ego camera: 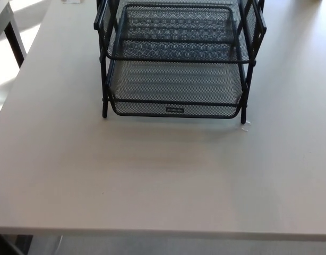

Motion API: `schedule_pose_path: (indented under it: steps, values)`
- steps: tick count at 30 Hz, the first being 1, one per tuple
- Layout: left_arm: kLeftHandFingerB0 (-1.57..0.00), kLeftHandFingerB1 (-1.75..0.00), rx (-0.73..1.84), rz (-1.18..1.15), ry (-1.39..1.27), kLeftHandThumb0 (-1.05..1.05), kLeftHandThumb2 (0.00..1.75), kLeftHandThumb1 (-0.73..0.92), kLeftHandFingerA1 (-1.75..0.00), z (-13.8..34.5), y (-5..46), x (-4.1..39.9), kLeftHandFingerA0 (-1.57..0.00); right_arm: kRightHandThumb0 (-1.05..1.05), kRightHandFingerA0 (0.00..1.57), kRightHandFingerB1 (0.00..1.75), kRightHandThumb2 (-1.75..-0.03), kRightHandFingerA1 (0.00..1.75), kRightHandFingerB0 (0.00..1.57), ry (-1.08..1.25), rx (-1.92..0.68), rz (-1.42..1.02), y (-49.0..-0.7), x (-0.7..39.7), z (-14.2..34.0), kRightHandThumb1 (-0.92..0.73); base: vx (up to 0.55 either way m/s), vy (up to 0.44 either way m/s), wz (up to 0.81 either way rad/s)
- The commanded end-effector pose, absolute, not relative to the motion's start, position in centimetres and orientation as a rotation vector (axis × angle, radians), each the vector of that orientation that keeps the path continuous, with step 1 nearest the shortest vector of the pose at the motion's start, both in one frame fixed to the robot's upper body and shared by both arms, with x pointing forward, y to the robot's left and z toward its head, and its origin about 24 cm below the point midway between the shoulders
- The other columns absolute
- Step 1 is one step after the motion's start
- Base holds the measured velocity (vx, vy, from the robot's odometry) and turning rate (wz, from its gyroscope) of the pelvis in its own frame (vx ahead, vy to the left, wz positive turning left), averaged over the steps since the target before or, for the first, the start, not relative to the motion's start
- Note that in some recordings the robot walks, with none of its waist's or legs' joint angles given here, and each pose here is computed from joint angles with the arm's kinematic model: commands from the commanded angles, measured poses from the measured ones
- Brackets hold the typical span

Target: The robot uses its right hand to grab the drawer kept on the middle of the desk and pull it out towards the robot

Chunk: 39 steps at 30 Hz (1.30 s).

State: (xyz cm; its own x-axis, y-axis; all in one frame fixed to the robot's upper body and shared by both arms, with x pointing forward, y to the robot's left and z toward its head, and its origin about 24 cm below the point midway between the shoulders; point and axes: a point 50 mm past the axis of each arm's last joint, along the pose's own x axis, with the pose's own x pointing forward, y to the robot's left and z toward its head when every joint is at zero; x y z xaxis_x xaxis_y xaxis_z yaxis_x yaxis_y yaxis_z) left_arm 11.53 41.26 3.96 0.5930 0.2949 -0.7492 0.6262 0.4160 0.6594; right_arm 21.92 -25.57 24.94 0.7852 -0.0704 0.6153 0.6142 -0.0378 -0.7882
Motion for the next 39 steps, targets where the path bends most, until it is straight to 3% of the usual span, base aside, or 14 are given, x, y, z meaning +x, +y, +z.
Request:
schedule_pose_path:
  steps: [1,2,3,7,23,24,25,29,30,32,33,37,38,39]
  values:
    - [-0.47,-0.53,1.192,-0.274,0.952,-0.34,0.62,0.73,-0.76,4.4,41.5,11.7,-0.52,-0.8,0.16,0.34,-0.62,0.41,0.15,-0.702,-1.462,-0.403,-21.5,23.1,25.1,-0.71,0.0,0.0,0.0]
    - [-0.5,-0.56,1.189,-0.272,0.958,-0.33,0.62,0.73,-0.77,4.5,41.5,11.8,-0.52,-0.4,0.0,0.51,-0.98,0.51,0.01,-0.69,-1.458,-0.374,-20.9,23.5,25.1,-0.36,0.0,0.0,0.0]
    - [-0.47,-0.66,1.163,-0.257,0.963,-0.34,0.62,0.74,-0.84,4.6,41.3,11.7,-0.5,-0.79,0.12,0.34,-0.61,0.43,0.14,-0.706,-1.429,-0.326,-20.0,24.0,24.8,-0.71,0.0,0.0,0.0]
    - [-0.44,-0.52,1.181,-0.257,0.951,-0.36,0.62,0.74,-0.78,4.5,41.4,11.6,-0.5,-0.8,0.14,0.33,-0.62,0.43,0.16,-0.745,-1.43,-0.261,-18.4,25.2,24.0,-0.71,0.0,0.0,0.0]
    - [-0.46,-0.58,1.202,-0.283,0.924,-0.34,0.61,0.73,-0.84,4.9,41.0,12.6,-0.51,-0.89,0.16,0.35,-0.62,0.5,0.18,-0.909,-1.337,0.033,-10.4,28.0,21.4,-0.67,0.0,0.0,0.0]
    - [-0.46,-0.56,1.206,-0.269,0.922,-0.33,0.62,0.73,-0.79,4.8,41.1,12.5,-0.5,-0.42,0.0,0.51,-0.96,0.53,0.0,-0.882,-1.357,0.088,-9.8,28.2,21.2,-0.28,0.0,0.0,0.0]
    - [-0.45,-0.52,1.22,-0.274,0.92,-0.33,0.62,0.74,-0.77,4.7,41.3,12.5,-0.5,-0.91,0.1,0.38,-0.62,0.5,0.11,-0.884,-1.363,0.096,-9.5,28.4,21.1,-0.7,0.0,0.0,0.0]
    - [-0.48,-0.52,1.245,-0.283,0.914,-0.34,0.61,0.73,-0.79,4.6,41.5,12.7,-0.53,-0.91,0.1,0.37,-0.61,0.5,0.11,-0.893,-1.383,0.124,-8.7,28.8,20.7,-0.67,0.0,0.0,0.0]
    - [-0.49,-0.57,1.231,-0.286,0.904,-0.36,0.61,0.73,-0.83,4.8,41.3,12.7,-0.54,-0.42,0.0,0.51,-0.93,0.53,0.0,-0.896,-1.394,0.122,-8.5,28.9,20.5,-0.23,0.0,0.0,0.0]
    - [-0.52,-0.59,1.214,-0.261,0.913,-0.34,0.61,0.73,-0.79,4.9,41.3,12.6,-0.53,-0.42,0.0,0.51,-0.92,0.53,0.0,-0.897,-1.403,0.126,-8.4,29.1,20.2,-0.22,0.0,0.0,0.0]
    - [-0.48,-0.57,1.21,-0.26,0.919,-0.34,0.62,0.73,-0.79,4.9,41.3,12.6,-0.51,-0.97,0.03,0.38,-0.95,0.52,0.04,-0.899,-1.427,0.121,-8.4,29.3,20.0,-0.56,0.0,0.0,0.0]
    - [-0.45,-0.54,1.204,-0.262,0.922,-0.37,0.61,0.72,-0.84,4.6,41.4,12.5,-0.51,-0.88,0.0,0.32,-0.97,0.49,0.05,-0.887,-1.445,0.126,-8.1,29.8,19.4,-0.51,0.0,0.0,0.0]
    - [-0.46,-0.54,1.217,-0.267,0.921,-0.37,0.62,0.72,-0.82,4.6,41.4,12.6,-0.51,-0.92,0.06,0.35,-0.6,0.49,0.1,-0.897,-1.437,0.116,-8.0,29.9,19.2,-0.63,0.0,0.0,0.0]
    - [-0.46,-0.53,1.222,-0.268,0.921,-0.37,0.62,0.72,-0.81,4.6,41.3,12.6,-0.51,-0.41,0.01,0.51,-0.9,0.54,0.0,-0.905,-1.432,0.109,-8.0,30.0,19.1,-0.21,0.0,0.0,0.0]
